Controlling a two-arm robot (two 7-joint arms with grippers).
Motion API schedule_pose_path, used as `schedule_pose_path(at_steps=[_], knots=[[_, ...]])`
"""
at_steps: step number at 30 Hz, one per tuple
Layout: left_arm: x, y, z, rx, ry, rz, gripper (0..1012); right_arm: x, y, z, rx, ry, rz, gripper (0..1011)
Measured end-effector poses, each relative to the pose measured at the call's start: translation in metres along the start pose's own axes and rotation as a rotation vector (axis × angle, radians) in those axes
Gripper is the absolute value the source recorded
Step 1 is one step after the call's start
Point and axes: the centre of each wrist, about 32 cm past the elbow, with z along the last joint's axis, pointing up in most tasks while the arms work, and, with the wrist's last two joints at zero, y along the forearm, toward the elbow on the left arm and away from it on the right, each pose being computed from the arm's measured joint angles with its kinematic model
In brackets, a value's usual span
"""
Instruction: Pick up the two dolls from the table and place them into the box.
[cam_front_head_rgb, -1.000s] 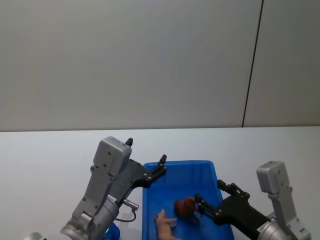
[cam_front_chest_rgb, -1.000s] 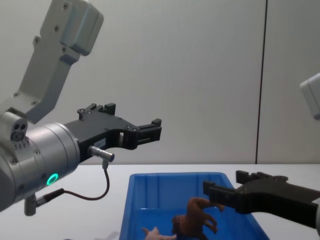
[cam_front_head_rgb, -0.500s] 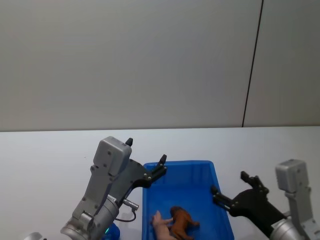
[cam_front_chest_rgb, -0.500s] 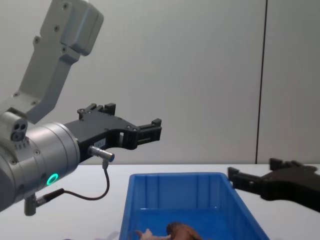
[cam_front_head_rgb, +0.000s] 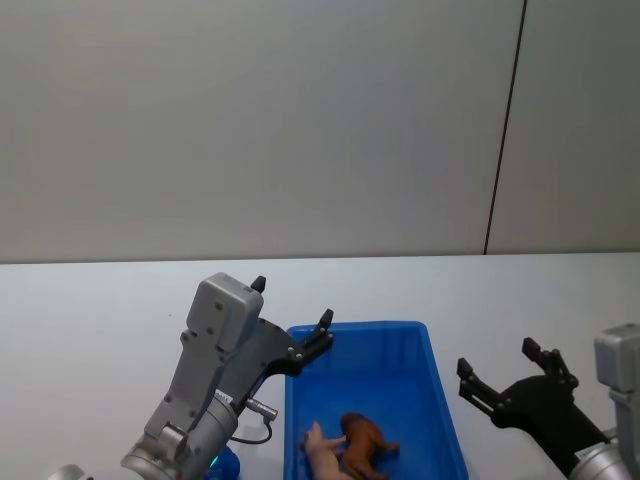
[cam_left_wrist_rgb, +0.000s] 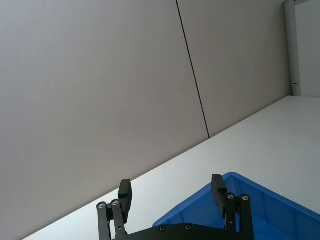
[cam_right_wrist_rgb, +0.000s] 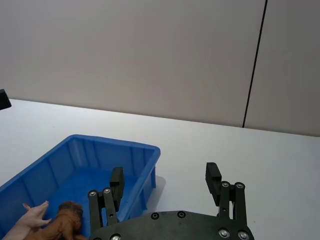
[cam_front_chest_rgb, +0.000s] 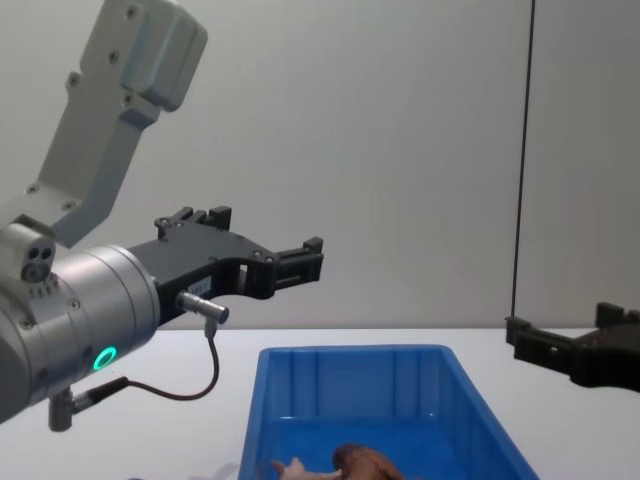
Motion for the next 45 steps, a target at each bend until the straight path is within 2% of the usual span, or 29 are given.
schedule_pose_path(at_steps=[12,18,30,32,34,42,45], knots=[[0.0001,0.0002,0.0000,0.001,0.000,0.000,1002,0.001,-0.005,0.001,0.012,0.002,-0.031,1001],[0.0014,0.0039,0.0004,0.019,0.004,0.008,1002,0.001,-0.006,0.001,0.015,0.003,-0.039,1001],[0.0072,0.0192,0.0039,0.094,0.014,0.034,1002,0.002,-0.008,0.001,0.017,0.003,-0.046,1001],[0.0098,0.0248,0.0041,0.115,0.017,0.038,1002,0.002,-0.008,0.001,0.017,0.003,-0.047,1001],[0.0111,0.0272,0.0042,0.123,0.019,0.040,1002,0.002,-0.008,0.001,0.017,0.003,-0.047,1001],[0.0168,0.0391,0.0032,0.166,0.047,0.047,1002,0.002,-0.008,0.001,0.018,0.003,-0.049,1001],[0.0188,0.0444,0.0016,0.187,0.069,0.048,1002,0.002,-0.008,0.001,0.018,0.003,-0.049,1001]])
